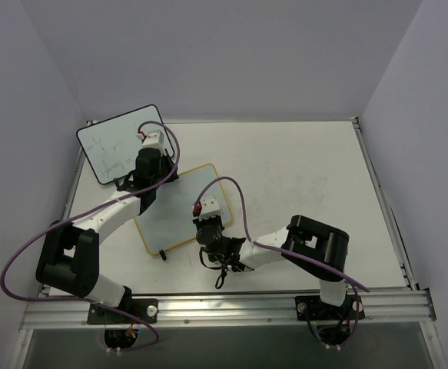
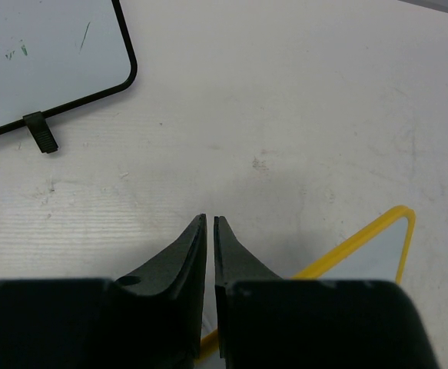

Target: Erase the whiteboard

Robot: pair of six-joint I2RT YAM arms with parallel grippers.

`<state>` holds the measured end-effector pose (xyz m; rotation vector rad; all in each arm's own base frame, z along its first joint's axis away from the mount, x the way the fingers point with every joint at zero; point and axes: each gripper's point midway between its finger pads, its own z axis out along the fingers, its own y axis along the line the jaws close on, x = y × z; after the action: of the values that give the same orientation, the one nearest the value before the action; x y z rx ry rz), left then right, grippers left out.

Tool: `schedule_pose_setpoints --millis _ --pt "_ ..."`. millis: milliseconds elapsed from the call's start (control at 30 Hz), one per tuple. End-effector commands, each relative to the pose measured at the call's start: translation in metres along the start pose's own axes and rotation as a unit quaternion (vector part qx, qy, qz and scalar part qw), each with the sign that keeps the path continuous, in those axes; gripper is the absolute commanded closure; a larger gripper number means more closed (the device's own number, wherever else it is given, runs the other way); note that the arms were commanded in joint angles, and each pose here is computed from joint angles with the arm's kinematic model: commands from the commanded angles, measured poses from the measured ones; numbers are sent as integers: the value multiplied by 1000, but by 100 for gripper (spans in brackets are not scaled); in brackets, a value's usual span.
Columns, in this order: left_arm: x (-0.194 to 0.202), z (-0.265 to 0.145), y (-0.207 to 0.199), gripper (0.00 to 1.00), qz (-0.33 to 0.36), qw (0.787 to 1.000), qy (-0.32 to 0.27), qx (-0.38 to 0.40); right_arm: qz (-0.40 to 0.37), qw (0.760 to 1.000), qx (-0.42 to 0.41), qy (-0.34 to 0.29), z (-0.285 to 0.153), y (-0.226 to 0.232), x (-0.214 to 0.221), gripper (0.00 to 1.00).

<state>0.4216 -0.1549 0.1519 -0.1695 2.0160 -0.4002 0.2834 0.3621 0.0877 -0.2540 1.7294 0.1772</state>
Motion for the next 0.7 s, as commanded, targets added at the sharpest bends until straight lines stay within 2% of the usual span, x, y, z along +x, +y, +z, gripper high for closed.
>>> schedule_pose_setpoints --millis 0,233,667 --pt "11 -4 0 84 1 1000 16 6 0 999 -36 0 -3 28 -3 100" --pt "12 -5 0 84 2 1000 18 6 -3 999 -51 5 -5 47 1 100" --pt "16 -5 3 84 4 1000 18 2 11 998 62 10 7 -31 1 100"
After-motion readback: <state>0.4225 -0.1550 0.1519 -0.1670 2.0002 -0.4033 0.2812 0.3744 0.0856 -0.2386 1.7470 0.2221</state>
